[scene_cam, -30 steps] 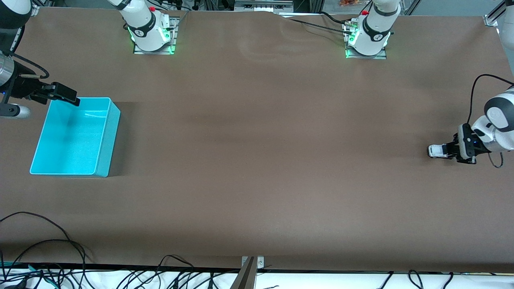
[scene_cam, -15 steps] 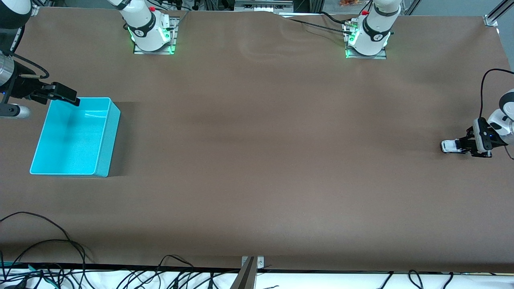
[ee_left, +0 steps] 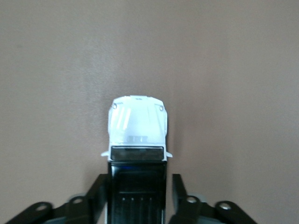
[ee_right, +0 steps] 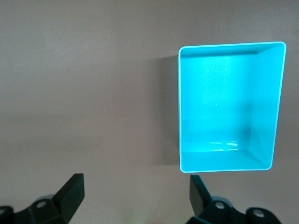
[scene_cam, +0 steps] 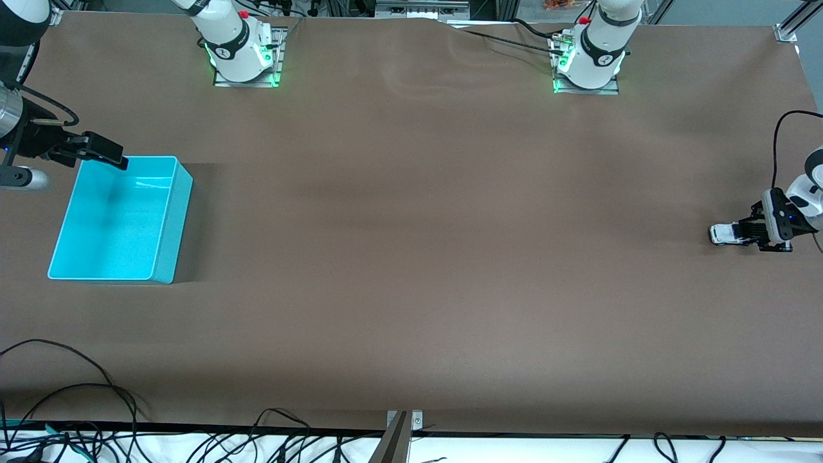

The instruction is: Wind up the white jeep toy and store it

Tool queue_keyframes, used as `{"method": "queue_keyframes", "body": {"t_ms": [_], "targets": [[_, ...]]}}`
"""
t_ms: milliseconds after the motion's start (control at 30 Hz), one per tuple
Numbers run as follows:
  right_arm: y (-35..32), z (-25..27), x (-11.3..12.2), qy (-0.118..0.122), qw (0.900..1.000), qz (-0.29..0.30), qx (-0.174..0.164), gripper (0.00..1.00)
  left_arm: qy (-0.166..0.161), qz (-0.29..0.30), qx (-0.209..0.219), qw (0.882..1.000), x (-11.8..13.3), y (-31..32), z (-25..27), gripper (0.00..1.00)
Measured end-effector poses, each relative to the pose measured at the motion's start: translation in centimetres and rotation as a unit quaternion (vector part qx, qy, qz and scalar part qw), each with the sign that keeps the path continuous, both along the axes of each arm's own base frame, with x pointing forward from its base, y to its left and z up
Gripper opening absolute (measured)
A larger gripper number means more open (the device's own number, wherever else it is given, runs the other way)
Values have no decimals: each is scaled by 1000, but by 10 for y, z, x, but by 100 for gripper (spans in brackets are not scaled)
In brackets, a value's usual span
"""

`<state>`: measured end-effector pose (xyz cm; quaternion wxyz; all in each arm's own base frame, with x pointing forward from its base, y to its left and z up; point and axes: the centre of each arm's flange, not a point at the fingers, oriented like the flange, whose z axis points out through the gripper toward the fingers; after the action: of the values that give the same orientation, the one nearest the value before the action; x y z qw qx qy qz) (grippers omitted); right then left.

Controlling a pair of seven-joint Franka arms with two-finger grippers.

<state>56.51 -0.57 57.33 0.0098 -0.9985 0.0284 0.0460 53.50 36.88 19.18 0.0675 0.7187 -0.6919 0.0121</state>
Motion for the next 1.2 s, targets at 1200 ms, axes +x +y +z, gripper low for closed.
{"method": "queue_keyframes", "body": {"t_ms": [1200], "targets": [[0,0,0,0,1000,0,0,100,121,206,8,971,58,-104,136,100]]}}
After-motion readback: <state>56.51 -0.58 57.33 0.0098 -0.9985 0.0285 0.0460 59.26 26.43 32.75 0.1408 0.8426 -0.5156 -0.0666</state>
